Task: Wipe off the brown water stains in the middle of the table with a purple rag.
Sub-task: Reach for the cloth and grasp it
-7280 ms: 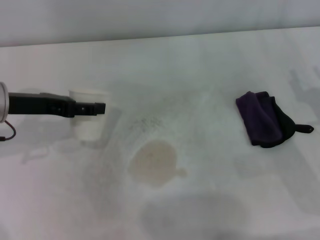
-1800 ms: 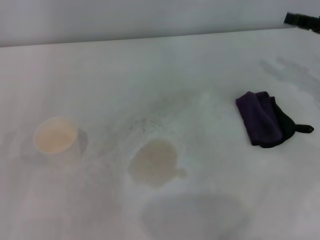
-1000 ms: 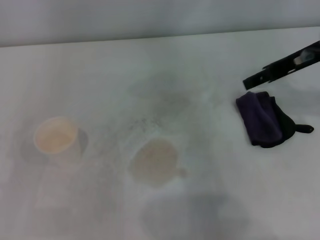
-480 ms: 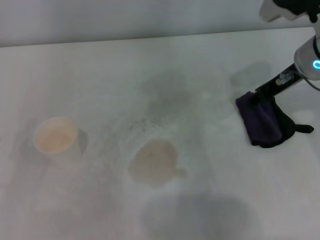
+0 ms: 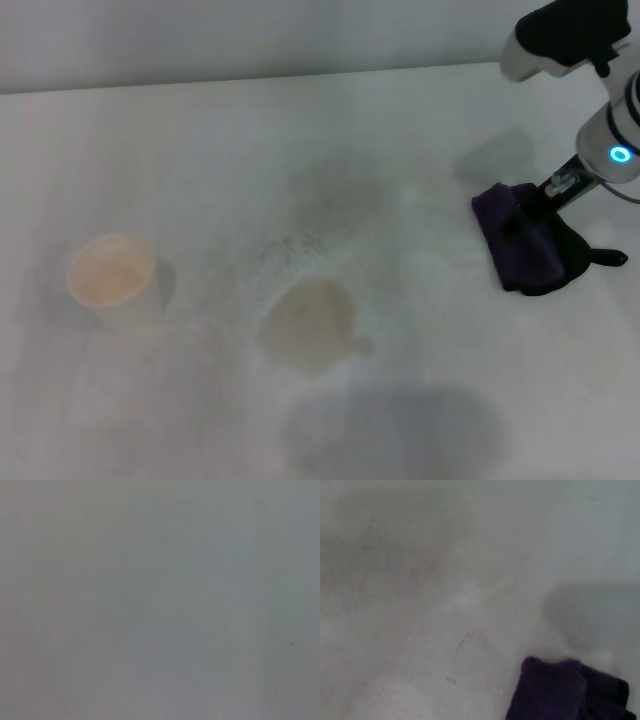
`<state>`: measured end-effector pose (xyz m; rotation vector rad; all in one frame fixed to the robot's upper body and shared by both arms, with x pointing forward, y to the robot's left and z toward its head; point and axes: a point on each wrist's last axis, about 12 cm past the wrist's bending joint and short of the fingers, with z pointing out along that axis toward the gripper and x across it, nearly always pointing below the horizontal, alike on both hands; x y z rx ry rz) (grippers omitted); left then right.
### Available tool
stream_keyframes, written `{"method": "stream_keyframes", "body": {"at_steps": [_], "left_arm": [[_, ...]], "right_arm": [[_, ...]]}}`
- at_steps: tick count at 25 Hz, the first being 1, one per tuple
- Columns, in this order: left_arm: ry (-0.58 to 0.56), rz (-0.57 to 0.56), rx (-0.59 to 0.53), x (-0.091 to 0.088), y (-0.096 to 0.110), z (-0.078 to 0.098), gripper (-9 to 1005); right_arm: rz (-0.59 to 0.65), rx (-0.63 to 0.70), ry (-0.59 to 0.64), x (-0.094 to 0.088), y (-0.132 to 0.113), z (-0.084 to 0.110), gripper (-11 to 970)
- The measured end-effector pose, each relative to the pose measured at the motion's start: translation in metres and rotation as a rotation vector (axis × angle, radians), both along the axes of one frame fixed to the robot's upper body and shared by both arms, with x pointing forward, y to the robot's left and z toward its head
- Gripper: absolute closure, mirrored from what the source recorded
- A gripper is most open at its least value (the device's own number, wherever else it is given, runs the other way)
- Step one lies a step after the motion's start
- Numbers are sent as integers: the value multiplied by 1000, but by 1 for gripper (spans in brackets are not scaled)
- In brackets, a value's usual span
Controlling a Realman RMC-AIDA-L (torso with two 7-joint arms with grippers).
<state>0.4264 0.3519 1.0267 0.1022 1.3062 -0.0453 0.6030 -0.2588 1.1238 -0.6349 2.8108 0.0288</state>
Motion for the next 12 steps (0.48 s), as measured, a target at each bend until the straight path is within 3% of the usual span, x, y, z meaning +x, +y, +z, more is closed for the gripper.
{"method": "stream_keyframes", "body": {"at_steps": [12], "left_arm": [[2,0,-2,-1,0,0,103]], "right_arm": [[8,-37,26,3,3,-9,395]]}}
